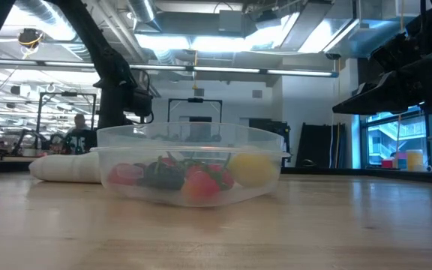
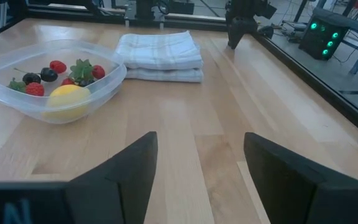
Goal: Pick and placing Produce into tupperware
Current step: Put the blueberry into the transparent container
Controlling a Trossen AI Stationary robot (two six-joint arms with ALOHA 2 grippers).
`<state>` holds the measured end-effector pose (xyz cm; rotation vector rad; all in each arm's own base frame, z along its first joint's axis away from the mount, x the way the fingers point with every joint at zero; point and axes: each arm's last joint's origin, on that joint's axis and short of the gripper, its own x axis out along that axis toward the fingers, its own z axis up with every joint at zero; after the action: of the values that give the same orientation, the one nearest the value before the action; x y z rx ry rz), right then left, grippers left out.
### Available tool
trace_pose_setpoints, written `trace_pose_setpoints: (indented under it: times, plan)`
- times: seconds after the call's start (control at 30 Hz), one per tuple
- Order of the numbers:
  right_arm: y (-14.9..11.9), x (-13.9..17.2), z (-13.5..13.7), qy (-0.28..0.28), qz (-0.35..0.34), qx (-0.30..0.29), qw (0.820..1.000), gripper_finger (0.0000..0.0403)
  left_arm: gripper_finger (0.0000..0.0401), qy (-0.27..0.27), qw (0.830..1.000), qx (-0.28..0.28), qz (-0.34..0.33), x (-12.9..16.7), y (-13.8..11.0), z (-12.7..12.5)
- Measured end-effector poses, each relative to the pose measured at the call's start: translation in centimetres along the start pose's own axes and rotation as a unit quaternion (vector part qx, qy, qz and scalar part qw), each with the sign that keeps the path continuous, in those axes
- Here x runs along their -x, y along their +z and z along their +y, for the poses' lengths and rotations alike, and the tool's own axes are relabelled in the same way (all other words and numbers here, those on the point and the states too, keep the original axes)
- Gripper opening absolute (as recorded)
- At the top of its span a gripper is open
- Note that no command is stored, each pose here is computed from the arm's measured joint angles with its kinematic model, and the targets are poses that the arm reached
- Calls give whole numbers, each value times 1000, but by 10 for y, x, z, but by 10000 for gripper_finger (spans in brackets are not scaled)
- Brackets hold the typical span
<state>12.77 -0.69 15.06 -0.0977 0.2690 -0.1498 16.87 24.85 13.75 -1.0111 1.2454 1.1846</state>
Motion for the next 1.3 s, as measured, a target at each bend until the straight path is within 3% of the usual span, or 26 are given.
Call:
trace_pose_setpoints:
  times: [0.23, 0.77, 1.3]
  plan:
    - [0, 0, 0, 0, 0, -1, 1000, 241, 184, 0, 1000, 4, 2, 0, 0, 0]
    - [0, 0, 0, 0, 0, 0, 1000, 241, 82, -9, 1000, 5, 10, -1, -1, -1]
    - [0, 0, 0, 0, 0, 0, 1000, 241, 49, -2, 1000, -1, 13, -1, -2, 0]
